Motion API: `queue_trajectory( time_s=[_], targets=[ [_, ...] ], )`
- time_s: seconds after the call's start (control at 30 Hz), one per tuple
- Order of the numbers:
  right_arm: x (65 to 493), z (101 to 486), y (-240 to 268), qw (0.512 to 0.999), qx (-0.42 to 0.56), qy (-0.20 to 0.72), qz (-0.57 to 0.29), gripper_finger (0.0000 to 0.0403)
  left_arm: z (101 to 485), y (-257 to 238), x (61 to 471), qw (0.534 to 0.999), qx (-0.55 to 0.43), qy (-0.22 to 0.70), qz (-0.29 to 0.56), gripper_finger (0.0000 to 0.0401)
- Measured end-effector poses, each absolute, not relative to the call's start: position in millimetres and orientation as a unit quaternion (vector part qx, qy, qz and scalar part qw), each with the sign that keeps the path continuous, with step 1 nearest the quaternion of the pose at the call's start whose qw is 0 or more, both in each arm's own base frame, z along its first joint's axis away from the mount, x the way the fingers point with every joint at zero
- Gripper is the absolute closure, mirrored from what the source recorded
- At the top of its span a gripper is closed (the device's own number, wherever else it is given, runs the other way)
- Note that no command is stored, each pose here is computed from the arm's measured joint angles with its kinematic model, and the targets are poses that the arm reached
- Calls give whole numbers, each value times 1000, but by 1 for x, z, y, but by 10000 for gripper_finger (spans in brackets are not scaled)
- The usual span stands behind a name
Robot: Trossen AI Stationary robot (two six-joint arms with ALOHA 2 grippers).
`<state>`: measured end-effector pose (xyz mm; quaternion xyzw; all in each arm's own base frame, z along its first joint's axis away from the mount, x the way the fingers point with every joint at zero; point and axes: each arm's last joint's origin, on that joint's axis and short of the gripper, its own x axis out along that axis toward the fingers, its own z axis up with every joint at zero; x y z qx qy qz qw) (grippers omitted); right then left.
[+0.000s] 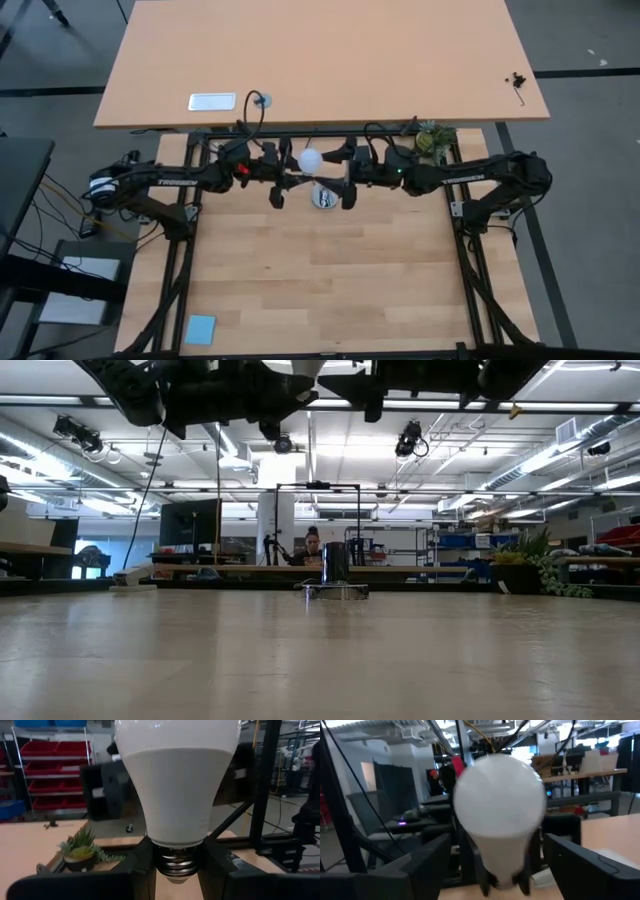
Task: Screw lightbulb
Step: Insert the lightbulb into the lamp
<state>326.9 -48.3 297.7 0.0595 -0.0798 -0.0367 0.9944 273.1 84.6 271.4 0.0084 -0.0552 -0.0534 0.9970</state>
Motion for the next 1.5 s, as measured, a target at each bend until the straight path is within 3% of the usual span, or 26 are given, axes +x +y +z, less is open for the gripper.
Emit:
queue_trajectory(
  time_s=[0.43,1.03,1.3,1.5],
  targets=[
    [356,302,-54,997,44,-43,-41,84,256,87,286,997,-12,-49,-57,304],
    [354,305,-55,997,36,-48,-46,144,255,88,285,997,-29,-46,-53,303],
    [349,312,-61,996,28,-60,-55,144,241,89,286,997,-63,20,-31,228],
    [333,325,-63,997,8,-33,-65,138,233,90,285,996,-56,63,-9,230]
  ],
)
